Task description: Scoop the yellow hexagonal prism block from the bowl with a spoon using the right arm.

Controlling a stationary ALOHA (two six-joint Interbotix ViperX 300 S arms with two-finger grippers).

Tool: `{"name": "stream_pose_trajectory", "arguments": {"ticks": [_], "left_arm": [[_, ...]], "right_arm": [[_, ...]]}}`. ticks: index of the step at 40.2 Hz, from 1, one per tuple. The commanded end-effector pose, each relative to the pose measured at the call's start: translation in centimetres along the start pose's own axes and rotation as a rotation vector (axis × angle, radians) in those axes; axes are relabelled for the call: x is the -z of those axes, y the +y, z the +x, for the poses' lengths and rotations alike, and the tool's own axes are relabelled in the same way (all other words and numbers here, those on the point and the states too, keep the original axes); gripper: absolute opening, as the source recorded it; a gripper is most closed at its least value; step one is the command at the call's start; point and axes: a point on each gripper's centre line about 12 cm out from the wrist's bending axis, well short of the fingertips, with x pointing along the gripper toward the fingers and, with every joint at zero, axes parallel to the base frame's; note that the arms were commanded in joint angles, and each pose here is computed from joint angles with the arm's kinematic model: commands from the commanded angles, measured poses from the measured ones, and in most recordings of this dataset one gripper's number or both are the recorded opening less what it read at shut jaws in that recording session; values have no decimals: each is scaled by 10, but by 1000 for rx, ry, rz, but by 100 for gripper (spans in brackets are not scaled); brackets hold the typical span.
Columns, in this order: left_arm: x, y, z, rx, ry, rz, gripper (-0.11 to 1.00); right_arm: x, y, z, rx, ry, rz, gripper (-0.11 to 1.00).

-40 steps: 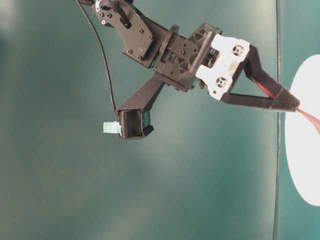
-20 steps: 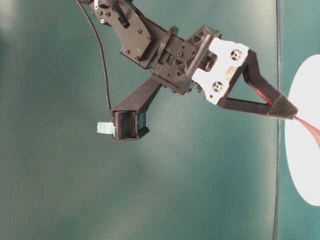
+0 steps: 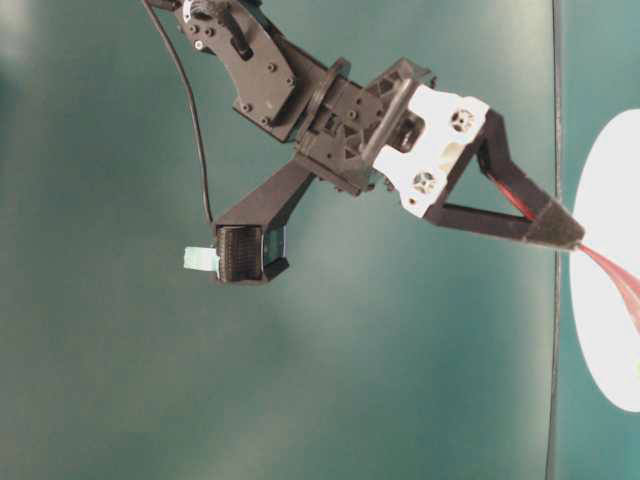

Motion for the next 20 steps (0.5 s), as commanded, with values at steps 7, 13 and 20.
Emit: {"name": "stream_pose_trajectory", "arguments": {"ticks": [7, 13, 20], "left_arm": [[-4, 0, 1, 0, -11, 3, 0], [-4, 0, 1, 0, -11, 3, 0], [-4, 0, 1, 0, -12, 3, 0]], "right_arm": [[-17, 3, -12, -6, -73, -1, 24], [-19, 3, -16, -6, -85, -3, 24], [-20, 4, -19, -7, -90, -2, 24]]}}
